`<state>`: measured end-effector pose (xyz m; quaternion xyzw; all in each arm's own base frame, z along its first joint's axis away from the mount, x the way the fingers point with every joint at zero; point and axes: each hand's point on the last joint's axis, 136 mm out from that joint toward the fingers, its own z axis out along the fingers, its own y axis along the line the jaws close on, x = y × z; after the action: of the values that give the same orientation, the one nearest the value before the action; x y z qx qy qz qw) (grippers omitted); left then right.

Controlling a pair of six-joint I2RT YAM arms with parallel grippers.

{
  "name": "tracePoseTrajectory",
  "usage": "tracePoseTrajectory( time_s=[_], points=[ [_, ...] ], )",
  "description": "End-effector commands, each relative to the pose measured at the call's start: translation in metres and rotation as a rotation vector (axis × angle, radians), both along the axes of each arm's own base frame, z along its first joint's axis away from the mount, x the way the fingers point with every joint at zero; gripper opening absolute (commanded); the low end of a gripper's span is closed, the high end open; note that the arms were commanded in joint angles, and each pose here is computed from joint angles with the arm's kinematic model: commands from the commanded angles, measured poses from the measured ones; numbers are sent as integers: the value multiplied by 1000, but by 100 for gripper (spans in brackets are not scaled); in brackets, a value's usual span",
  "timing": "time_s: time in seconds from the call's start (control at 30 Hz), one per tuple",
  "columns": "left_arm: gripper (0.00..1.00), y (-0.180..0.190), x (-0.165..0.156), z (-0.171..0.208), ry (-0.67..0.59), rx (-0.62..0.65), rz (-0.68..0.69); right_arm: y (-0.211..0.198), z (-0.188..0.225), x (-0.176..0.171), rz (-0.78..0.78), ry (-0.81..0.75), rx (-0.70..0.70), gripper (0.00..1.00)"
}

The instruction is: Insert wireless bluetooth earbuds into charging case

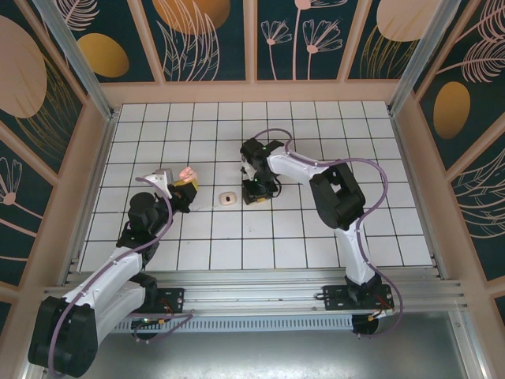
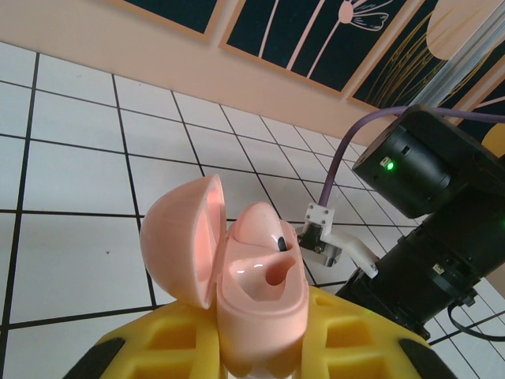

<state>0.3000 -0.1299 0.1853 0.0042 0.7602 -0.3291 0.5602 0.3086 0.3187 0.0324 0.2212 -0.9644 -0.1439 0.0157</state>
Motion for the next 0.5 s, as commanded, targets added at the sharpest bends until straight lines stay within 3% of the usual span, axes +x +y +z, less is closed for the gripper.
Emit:
tracePoseTrajectory(
  time_s=[0.0,0.17,0.47],
  points=[
    [12,2,2,13,-41,5,4,3,42,11,-20,-63,31,35],
    [12,2,2,14,-42,9,4,-2,42,29,-19,-111,-37,41],
    [12,3,1,12,-38,10,7,-1,22,26,36,-86,-110,40]
  ],
)
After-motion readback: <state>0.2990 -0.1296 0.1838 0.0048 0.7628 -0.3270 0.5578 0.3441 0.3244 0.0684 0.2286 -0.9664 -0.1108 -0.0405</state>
